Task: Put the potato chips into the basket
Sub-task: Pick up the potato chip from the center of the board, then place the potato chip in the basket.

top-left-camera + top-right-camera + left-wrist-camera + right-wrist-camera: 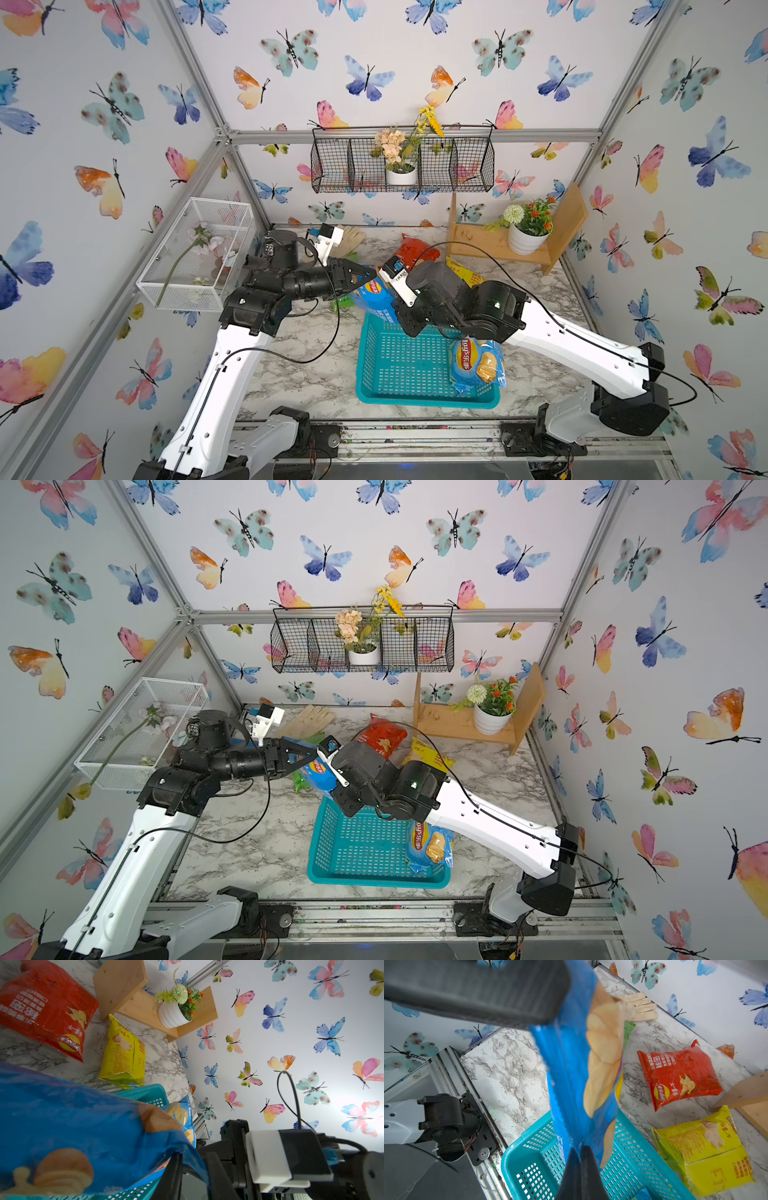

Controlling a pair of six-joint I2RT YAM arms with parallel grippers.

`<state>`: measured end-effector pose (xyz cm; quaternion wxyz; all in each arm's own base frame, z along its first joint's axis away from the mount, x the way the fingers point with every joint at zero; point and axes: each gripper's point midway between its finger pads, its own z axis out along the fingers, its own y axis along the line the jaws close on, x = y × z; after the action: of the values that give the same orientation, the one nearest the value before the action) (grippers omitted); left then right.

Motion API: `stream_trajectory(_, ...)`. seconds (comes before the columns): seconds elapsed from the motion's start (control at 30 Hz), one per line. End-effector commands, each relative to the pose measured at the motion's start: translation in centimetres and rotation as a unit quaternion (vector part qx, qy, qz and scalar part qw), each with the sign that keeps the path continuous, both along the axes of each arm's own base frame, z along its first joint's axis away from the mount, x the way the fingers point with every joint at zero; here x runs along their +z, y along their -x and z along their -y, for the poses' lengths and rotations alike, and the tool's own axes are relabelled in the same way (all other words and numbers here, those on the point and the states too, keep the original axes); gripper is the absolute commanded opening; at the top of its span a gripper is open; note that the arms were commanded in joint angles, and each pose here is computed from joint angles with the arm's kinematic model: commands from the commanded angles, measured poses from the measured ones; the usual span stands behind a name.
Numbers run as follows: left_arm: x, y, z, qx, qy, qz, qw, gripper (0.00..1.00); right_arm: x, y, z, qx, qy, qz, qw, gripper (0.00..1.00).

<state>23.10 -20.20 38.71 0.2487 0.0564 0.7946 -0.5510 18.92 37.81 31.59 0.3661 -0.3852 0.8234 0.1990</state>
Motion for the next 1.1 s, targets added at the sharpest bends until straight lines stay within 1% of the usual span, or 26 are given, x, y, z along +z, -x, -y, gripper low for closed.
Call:
stream_trajectory(0.0,1.2,0.8,0.1,-0.013,0.014,0.020,1.000,0.54,1.4,1.1,0.2,-0.001,-0.033,-0.030,0.999,0.02)
stream_trajectory(0.07,1.7,0.8,0.0,-0.011,0.015,0.025,1.000,0.66,2.2,1.5,0.8,-0.006,-0.045,-0.042,0.998,0.02)
stream_trajectory(0.13,2.2,0.7,-0.1,-0.005,0.012,0.035,0.999,0.73,3.0,2.2,1.4,-0.009,-0.059,-0.056,0.997,0.02)
stream_trajectory(0.2,2.7,0.3,-0.5,0.014,0.003,0.047,0.999,0.77,3.7,2.8,2.3,-0.014,-0.071,-0.073,0.995,0.02)
stream_trajectory(0.3,2.6,-0.3,-1.0,0.037,-0.009,0.052,0.998,0.78,4.1,3.6,3.7,-0.030,-0.079,-0.096,0.992,0.02)
stream_trajectory(0.43,1.4,-1.0,-1.8,0.068,-0.038,0.058,0.995,0.75,4.2,4.5,5.8,-0.058,-0.078,-0.130,0.987,0.02)
stream_trajectory(0.53,-1.0,-1.2,-2.3,0.079,-0.064,0.047,0.994,0.69,4.2,5.3,7.1,-0.075,-0.075,-0.160,0.981,0.02)
stream_trajectory(0.6,-3.2,-1.1,-2.4,0.082,-0.080,0.035,0.993,0.65,4.1,6.0,7.7,-0.082,-0.077,-0.181,0.977,0.02)
stream_trajectory(0.67,-5.4,-0.8,-2.2,0.085,-0.098,0.024,0.991,0.63,3.5,6.6,8.2,-0.087,-0.079,-0.202,0.972,0.02)
stream_trajectory(0.8,-9.6,0.7,-0.2,0.066,-0.116,0.001,0.991,0.60,1.9,7.7,9.0,-0.093,-0.079,-0.235,0.964,0.02)
stream_trajectory(0.9,-12.0,1.6,1.6,0.059,-0.133,-0.005,0.989,0.59,0.7,8.1,9.4,-0.098,-0.080,-0.250,0.960,0.02)
stream_trajectory(1.07,-14.7,2.7,4.3,0.029,-0.147,-0.020,0.988,0.56,-1.3,8.7,9.9,-0.118,-0.080,-0.279,0.950,0.02)
